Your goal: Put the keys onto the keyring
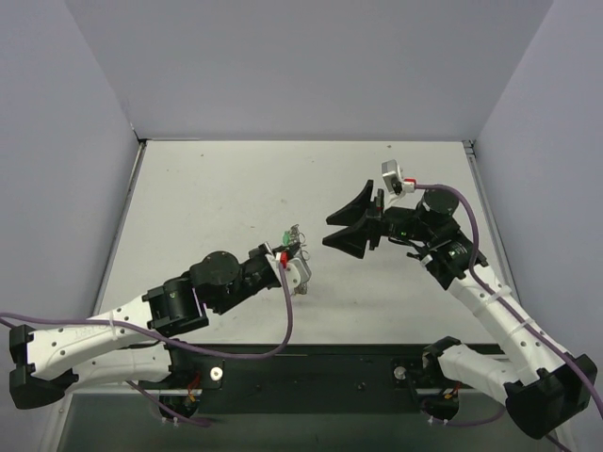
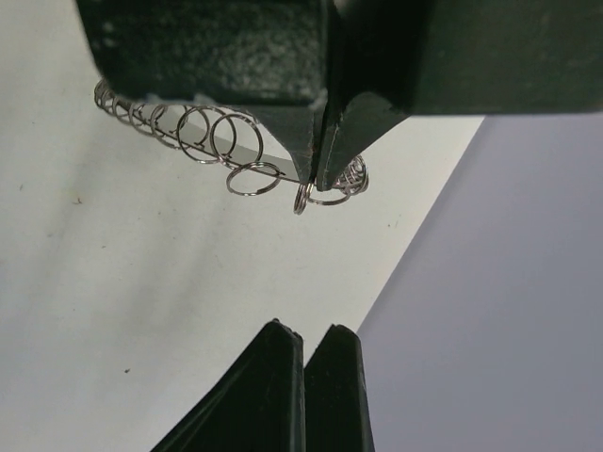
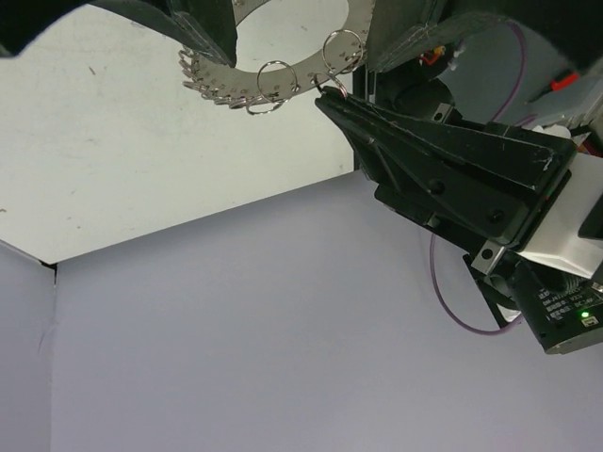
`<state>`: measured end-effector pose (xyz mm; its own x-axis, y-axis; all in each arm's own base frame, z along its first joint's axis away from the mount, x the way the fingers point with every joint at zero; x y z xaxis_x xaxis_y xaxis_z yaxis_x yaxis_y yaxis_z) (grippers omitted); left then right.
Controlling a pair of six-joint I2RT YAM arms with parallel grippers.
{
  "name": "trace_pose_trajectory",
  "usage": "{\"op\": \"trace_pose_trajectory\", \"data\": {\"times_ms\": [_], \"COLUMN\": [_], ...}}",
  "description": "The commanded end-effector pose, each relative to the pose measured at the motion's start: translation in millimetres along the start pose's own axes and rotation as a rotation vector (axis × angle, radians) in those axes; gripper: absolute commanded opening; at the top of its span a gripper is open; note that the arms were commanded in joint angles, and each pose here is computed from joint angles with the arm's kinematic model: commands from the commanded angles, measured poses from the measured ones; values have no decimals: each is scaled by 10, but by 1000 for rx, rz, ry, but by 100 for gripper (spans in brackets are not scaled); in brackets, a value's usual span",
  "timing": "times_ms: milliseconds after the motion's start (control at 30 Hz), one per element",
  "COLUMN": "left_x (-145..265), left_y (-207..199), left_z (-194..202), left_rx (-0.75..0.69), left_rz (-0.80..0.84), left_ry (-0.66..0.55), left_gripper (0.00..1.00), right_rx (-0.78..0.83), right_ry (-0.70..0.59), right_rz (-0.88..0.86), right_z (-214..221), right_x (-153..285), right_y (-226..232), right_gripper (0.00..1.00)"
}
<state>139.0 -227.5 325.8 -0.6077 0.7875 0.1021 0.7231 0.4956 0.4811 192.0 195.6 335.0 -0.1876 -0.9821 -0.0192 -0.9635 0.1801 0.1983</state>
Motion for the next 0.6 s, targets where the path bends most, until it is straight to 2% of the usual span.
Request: {"op": "trace_pose_trajectory", "data": {"times_ms": [0,233,433,567], "left_x": [22,-11,18,7], "left_y": [168,144,70,32], "left_z": [-260,-278,-464,-620], "left_rx": [11,20,79,134], "left_rz": [-94,-70,112,213], "left_ry": [-125,-117,-33,20], "left_gripper": [0,0,0,0], "right_rx": [94,96,108,108], "right_ry": [-34,-35,-23,29], "right_rz": [-53,-101,-180,-202], "right_z": [-126,-161,-217,-186], "right_x": [-17,-39,-43,-29], "right_y": [5,33,134,247], "right_gripper": [57,57,55,53]}}
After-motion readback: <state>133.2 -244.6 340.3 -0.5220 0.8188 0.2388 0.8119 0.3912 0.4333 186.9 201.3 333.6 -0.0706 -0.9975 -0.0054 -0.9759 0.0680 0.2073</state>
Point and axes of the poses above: each gripper's point midway between its finger pads, its own x axis back along the fingers, its own y axis along the line the jaws close on, z = x × y, the point moved 7 cm from there along x, back along the fingers, and after that the axes turned 2 degrees about x, right-handed, at the moved point
